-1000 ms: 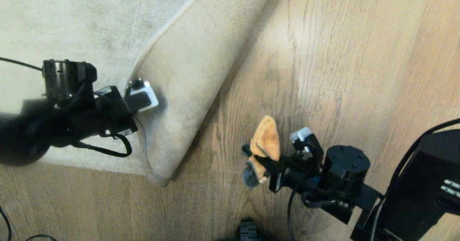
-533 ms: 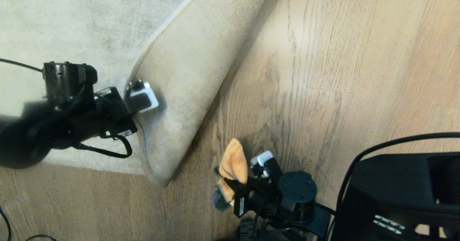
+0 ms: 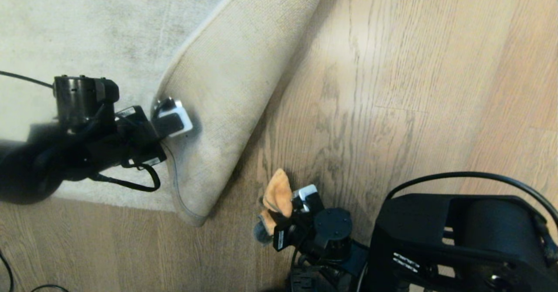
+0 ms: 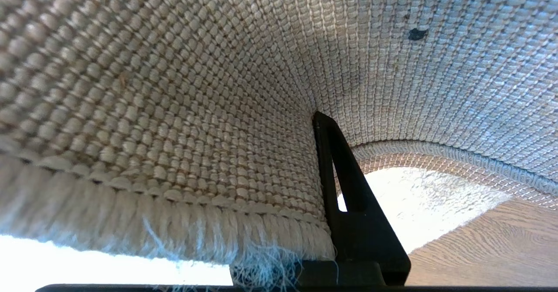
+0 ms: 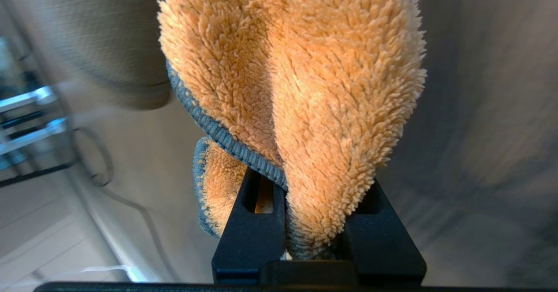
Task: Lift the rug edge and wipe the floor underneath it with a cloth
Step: Wipe the floor under the carpet with a rag
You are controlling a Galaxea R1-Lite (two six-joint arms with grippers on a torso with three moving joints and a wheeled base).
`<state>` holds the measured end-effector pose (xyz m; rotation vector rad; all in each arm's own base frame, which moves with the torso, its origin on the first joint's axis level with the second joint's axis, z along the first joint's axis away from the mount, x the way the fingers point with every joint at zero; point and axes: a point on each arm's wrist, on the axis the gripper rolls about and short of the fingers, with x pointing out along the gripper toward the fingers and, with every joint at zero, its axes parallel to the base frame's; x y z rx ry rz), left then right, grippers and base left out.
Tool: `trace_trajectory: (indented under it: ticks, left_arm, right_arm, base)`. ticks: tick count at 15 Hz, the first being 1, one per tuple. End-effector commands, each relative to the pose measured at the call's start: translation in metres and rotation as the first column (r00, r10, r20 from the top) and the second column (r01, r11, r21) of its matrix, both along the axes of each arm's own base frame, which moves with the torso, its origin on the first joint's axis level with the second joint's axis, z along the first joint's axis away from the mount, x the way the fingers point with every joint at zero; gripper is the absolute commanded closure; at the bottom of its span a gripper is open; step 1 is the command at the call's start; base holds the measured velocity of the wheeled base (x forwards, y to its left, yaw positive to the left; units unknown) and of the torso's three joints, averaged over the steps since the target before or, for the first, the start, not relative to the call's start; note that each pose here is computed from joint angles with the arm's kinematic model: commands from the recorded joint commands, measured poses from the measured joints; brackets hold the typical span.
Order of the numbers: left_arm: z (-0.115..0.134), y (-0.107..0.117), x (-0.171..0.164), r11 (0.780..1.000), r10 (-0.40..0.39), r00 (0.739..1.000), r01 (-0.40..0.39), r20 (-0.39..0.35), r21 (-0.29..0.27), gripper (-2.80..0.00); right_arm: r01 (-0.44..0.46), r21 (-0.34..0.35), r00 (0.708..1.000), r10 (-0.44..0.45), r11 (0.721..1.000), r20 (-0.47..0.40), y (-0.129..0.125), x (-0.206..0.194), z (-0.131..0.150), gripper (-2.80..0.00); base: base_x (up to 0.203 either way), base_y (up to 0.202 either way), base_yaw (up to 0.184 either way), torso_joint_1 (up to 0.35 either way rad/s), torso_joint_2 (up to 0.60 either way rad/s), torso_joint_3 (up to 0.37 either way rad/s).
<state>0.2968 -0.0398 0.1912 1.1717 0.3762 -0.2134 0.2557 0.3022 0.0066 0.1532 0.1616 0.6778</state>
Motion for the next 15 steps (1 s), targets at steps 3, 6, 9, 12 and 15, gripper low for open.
trace_trajectory:
  ticks: [3,6,9,12,15]
  left_arm:
    - [0.0,0.0,0.0,1.0,-0.002,1.0,0.002,0.001,0.006,0.0]
    - [0.001,0.0,0.0,1.0,-0.003,1.0,0.002,0.004,0.003,0.0]
    - [0.001,0.0,0.0,1.0,-0.003,1.0,0.002,0.006,0.003,0.0]
    - [0.001,0.0,0.0,1.0,-0.003,1.0,0.002,0.004,0.003,0.0]
    - [0.001,0.0,0.0,1.0,-0.003,1.0,0.003,0.004,0.005,0.0]
  right_arm:
    - [0.106,0.051,0.993,-0.109,0.993,0.046,-0.03,0.031,0.015,0.0]
    - [0.198,0.074,0.976,-0.203,0.977,0.074,-0.064,0.056,0.033,0.0]
    - [0.229,0.08,0.963,-0.237,0.97,0.124,-0.107,0.071,0.058,0.0]
    - [0.236,0.08,0.957,-0.246,0.969,0.156,-0.137,0.069,0.086,0.0]
    - [0.224,0.073,0.958,-0.233,0.972,0.165,-0.155,0.051,0.111,0.0]
  base:
    - [0.0,0.0,0.0,0.0,0.0,0.0]
    - [0.0,0.0,0.0,0.0,0.0,0.0]
    - [0.0,0.0,0.0,0.0,0.0,0.0]
    - [0.0,0.0,0.0,0.0,0.0,0.0]
    - [0.0,0.0,0.0,0.0,0.0,0.0]
